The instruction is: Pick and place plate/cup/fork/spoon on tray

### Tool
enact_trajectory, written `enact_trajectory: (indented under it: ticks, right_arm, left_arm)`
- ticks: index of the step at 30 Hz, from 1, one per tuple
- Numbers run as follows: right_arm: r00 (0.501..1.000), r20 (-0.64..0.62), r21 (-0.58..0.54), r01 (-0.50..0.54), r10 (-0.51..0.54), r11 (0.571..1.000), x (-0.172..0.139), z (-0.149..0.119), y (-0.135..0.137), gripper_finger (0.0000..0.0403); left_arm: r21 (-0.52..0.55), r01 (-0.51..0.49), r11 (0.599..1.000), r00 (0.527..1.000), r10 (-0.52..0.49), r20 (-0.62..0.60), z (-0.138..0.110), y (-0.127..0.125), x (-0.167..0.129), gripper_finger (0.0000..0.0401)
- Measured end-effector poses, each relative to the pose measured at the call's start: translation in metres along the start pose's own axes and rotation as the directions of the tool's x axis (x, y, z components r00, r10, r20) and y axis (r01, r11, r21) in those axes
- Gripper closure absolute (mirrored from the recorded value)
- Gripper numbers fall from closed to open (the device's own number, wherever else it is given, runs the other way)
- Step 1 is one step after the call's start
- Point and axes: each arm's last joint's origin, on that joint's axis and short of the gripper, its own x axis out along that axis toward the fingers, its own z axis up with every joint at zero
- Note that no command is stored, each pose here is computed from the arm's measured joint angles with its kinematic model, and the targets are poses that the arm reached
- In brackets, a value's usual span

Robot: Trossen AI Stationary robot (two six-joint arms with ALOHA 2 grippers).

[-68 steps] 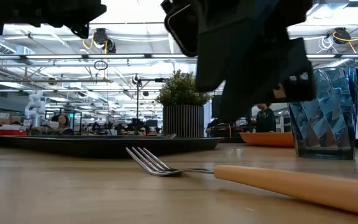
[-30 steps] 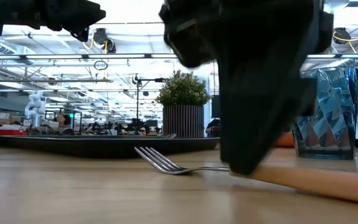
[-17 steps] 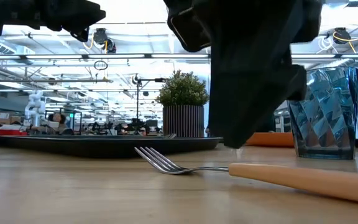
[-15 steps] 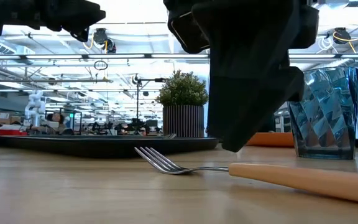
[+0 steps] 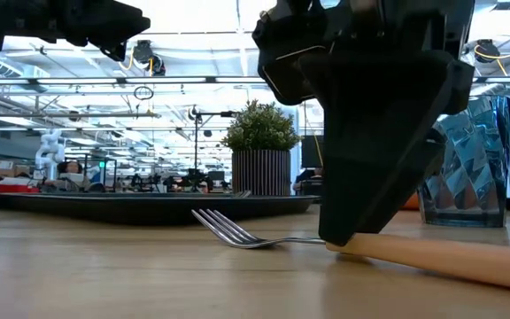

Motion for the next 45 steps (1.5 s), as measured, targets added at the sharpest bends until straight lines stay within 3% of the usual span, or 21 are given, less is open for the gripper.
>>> enact_trajectory:
  ticks: [5, 13, 22, 26, 33, 40, 45]
  right_arm:
    - [0.998, -0.030, -0.008, 0.053, -0.053, 0.999, 0.013, -0.006, -0.008, 0.0305]
    - [0.990, -0.070, 0.023, 0.126, -0.124, 0.992, 0.012, -0.010, -0.015, 0.0388]
    - [0.996, 0.012, 0.044, 0.091, -0.092, 0.995, -0.018, -0.005, -0.008, 0.0390]
    - [0.985, 0.149, 0.059, 0.084, -0.092, 0.995, -0.045, 0.002, -0.006, 0.0391]
    - [0.869, 0.495, 0.052, -0.013, -0.015, 0.999, -0.098, 0.033, 0.002, 0.0391]
    - [0.779, 0.627, 0.097, -0.070, -0.006, 0.993, -0.123, 0.064, -0.008, 0.0391]
    - [0.618, 0.785, 0.165, -0.122, -0.055, 0.979, -0.136, 0.088, -0.011, 0.0391]
  left_arm:
    - [0.000, 0.000, 1.000, 1.000, 0.000, -0.002, 0.000, 0.000, 0.000, 0.0304]
    - [0.001, 0.000, 1.000, 1.000, 0.000, -0.002, 0.000, 0.000, 0.000, 0.0304]
    - [0.001, 0.001, 1.000, 1.000, -0.001, -0.008, -0.001, 0.000, 0.000, 0.0304]
    - [0.001, 0.001, 1.000, 1.000, -0.001, -0.008, -0.001, 0.000, 0.000, 0.0304]
    - [0.003, 0.001, 1.000, 1.000, -0.001, -0.008, -0.001, 0.000, 0.000, 0.0304]
    - [-0.003, 0.001, 1.000, 1.000, -0.001, -0.007, -0.001, 0.000, 0.000, 0.0304]
    - [-0.004, 0.000, 1.000, 1.000, 0.000, -0.005, -0.001, 0.000, 0.000, 0.0304]
